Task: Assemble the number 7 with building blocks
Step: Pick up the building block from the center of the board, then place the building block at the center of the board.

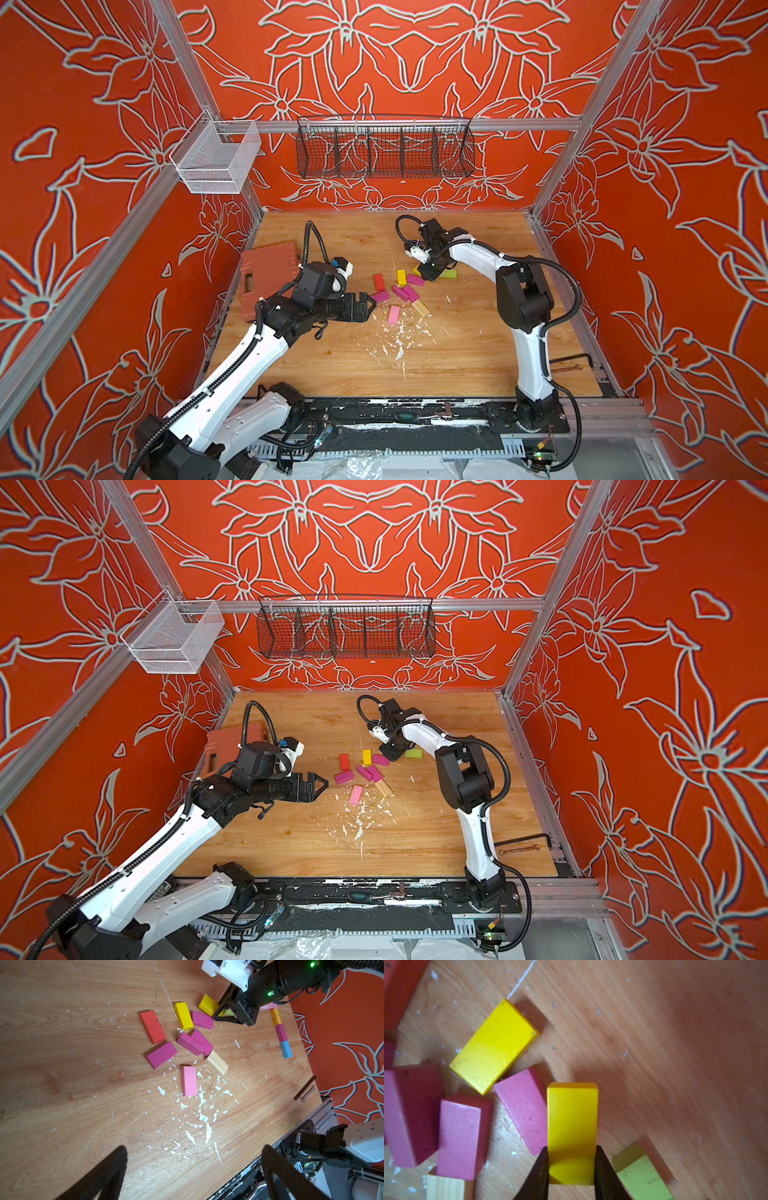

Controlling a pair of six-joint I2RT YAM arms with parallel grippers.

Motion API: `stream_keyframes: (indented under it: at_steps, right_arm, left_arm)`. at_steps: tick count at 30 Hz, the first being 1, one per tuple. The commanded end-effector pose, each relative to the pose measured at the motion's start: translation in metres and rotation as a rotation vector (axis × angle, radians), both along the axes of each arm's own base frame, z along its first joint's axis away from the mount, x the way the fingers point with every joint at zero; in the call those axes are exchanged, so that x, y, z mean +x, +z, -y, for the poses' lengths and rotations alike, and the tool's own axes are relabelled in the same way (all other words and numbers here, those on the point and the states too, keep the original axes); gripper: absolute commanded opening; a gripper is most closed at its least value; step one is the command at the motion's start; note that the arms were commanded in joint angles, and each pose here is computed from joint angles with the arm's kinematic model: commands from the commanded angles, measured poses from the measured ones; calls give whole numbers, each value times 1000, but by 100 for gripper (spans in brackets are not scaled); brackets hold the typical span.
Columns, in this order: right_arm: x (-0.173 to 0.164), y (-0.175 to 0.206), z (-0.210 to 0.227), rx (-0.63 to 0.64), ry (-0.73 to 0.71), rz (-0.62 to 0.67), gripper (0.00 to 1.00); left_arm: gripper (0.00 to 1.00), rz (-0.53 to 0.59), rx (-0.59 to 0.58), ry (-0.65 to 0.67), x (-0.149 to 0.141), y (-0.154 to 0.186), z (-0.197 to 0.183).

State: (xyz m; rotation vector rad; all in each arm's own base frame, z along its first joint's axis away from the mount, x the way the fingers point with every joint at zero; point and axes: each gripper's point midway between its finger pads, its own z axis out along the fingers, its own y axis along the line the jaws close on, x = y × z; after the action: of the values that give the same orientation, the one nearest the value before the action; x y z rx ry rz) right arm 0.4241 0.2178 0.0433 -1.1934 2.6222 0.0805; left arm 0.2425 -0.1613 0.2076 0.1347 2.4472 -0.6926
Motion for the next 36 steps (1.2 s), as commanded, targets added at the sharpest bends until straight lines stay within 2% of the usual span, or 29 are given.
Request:
stream_keyframes:
  at_steps: [1,12,21,26,32,36]
  right_arm:
    - [-7,-9,0,-11,96,-44,19]
    - [-11,-11,2,-30,128,-61,25]
    - [-15,-2,4,-32,142,-47,25]
    - [-10,9,-2,0,121,-23,33]
    - [-5,34,-9,68,72,11,53]
    - [0,51,-16,121,-3,9,59]
  left_arm:
    - [98,22,7,11,-4,8,-4]
    - [98,16,8,5,-5,8,-4]
    - [98,16,3,2,-5,8,-3]
    - [98,10,5,2,-5,7,-3]
    - [98,12,3,9,-6,7,-4]
    - [98,7,8,14,-7,8,-5]
